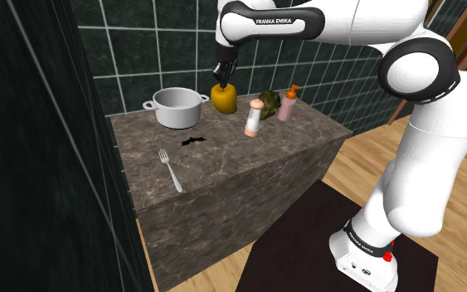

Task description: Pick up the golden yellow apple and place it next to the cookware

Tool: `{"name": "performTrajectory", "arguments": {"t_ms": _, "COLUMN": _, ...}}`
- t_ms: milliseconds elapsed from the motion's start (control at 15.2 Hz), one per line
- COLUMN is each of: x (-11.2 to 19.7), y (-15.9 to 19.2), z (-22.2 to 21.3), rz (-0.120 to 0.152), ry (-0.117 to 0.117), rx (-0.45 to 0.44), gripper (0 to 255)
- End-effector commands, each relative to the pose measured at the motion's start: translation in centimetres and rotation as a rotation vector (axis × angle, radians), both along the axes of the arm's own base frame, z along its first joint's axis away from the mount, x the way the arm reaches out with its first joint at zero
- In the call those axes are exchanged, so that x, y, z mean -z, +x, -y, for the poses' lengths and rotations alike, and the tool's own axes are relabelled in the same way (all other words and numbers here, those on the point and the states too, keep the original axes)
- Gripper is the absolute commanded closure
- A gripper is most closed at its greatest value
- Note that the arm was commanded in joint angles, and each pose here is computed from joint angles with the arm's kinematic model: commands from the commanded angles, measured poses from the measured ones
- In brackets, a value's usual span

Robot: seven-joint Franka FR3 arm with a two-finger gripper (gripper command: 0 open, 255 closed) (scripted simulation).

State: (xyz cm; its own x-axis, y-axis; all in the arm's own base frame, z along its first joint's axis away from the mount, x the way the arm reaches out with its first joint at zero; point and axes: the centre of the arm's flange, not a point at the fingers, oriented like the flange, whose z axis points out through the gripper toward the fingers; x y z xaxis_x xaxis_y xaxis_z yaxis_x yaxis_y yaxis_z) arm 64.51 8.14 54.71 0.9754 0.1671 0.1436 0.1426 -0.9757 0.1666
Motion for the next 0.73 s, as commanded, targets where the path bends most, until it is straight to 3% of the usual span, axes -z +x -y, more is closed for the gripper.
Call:
{"name": "performTrajectory", "arguments": {"t_ms": 0, "x": 1.0, "y": 0.0, "z": 0.0, "rz": 0.001, "ry": 0.000, "rx": 0.000, "gripper": 255}}
{"name": "performTrajectory", "arguments": {"t_ms": 660, "x": 6.3, "y": 0.0, "z": 0.0, "rz": 0.001, "ry": 0.000, "rx": 0.000, "gripper": 255}}
